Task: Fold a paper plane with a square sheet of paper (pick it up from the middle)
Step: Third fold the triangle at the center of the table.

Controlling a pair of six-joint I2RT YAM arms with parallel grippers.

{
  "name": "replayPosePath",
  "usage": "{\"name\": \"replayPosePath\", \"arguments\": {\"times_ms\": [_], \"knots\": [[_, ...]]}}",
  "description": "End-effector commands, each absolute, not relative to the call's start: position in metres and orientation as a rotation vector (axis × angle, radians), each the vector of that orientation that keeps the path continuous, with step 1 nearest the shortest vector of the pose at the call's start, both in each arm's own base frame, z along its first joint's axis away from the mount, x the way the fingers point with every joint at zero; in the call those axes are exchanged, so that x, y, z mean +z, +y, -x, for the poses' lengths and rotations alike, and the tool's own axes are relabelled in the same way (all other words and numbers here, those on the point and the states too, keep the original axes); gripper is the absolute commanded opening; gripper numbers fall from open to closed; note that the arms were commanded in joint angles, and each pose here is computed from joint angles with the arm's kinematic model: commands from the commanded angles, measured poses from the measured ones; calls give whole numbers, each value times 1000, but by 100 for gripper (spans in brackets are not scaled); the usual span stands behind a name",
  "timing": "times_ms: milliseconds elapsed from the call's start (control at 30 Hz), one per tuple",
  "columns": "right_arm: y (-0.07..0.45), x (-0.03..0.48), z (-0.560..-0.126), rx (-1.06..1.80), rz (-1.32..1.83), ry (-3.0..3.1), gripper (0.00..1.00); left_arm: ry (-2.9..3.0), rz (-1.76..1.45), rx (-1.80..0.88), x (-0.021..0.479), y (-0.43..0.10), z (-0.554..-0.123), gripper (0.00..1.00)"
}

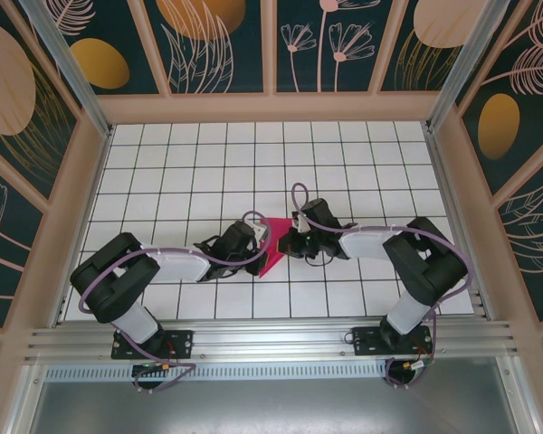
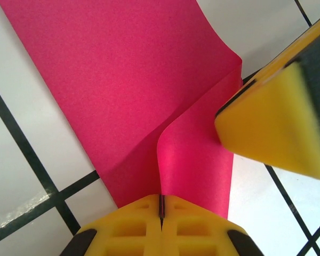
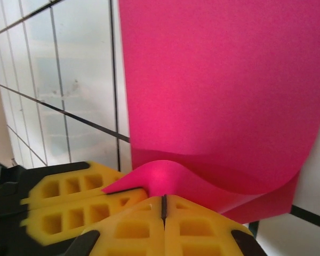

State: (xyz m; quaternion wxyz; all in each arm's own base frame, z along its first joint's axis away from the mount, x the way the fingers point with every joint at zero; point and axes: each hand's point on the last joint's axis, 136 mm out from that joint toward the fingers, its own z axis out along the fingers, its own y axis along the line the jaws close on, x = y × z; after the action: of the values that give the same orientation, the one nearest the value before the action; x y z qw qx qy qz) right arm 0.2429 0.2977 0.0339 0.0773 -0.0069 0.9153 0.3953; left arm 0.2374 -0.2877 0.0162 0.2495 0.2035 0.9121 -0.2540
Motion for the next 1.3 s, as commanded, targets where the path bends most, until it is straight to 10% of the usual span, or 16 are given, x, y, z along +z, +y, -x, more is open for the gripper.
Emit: {"name": "replayPosePath", "arguments": {"times_ms": [0,1267], "knots": [[306,35,-250,1203,38,2715,4,2485,-569,-677,16,-286,-241,0],[265,25,-271,942,-84,2770,4,2495,-585,-654,15,-283,-239,0]]}}
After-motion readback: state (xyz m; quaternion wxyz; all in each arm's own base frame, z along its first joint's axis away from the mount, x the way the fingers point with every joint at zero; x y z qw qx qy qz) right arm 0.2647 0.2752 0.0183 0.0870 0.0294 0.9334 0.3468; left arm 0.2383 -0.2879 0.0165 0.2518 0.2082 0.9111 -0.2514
